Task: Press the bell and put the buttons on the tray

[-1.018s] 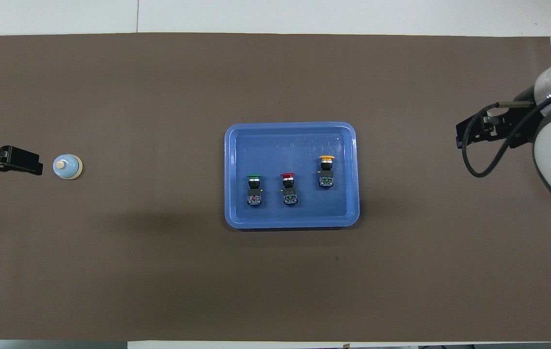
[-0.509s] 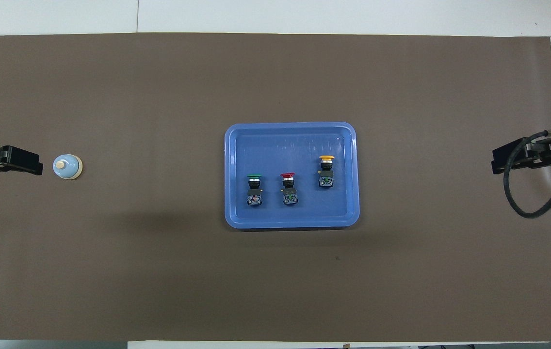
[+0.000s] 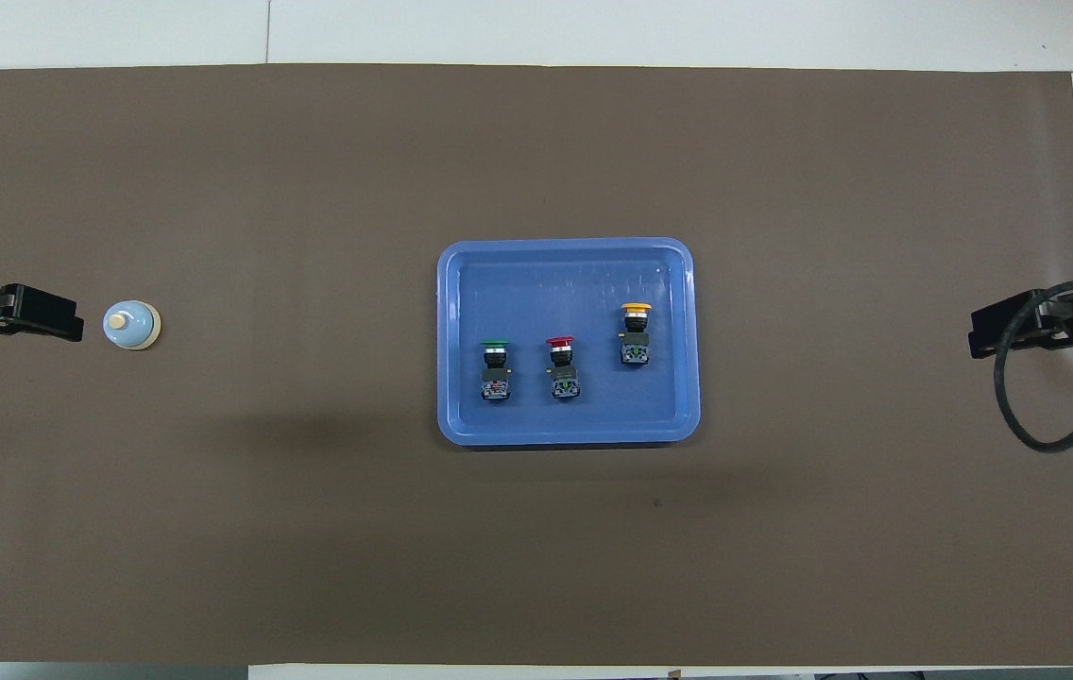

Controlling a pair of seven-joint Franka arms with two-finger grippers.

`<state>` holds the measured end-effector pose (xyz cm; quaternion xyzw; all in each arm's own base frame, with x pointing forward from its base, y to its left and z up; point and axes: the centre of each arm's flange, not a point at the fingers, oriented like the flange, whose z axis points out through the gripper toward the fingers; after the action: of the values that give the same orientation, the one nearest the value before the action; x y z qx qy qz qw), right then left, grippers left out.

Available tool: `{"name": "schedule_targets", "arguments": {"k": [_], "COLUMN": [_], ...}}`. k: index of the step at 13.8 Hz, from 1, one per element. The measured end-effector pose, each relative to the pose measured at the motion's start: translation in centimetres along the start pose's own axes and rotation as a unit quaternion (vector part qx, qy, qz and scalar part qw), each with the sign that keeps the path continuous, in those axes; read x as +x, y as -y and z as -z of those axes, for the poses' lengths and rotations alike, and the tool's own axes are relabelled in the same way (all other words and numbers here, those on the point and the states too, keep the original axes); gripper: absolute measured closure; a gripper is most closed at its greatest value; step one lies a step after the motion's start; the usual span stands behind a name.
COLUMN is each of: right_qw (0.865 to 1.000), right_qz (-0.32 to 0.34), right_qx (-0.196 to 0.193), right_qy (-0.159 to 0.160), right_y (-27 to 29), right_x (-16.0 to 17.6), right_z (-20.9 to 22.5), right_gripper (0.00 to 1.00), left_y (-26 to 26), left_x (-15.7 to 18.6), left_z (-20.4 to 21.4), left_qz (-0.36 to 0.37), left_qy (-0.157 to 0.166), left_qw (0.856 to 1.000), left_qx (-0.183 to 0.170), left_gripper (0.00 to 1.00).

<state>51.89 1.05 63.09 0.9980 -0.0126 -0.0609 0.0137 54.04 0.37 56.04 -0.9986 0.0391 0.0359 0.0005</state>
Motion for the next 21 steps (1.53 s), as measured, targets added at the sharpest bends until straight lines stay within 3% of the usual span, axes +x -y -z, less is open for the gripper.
{"name": "schedule_targets", "arguments": {"k": [21], "right_qw": [1.000], "right_qz": [-0.001], "right_qx": [0.008], "right_qy": [0.000], "right_y": [-0.08], "right_x": [-0.11], "right_z": [0.11], "right_gripper": [0.00], "left_y": [0.00], "left_x": [0.00], "left_z": [0.00], "left_qz": [0.000], "left_qy": [0.000], "left_qw": [1.000], "left_qx": [0.000], "left_gripper": [0.00]}}
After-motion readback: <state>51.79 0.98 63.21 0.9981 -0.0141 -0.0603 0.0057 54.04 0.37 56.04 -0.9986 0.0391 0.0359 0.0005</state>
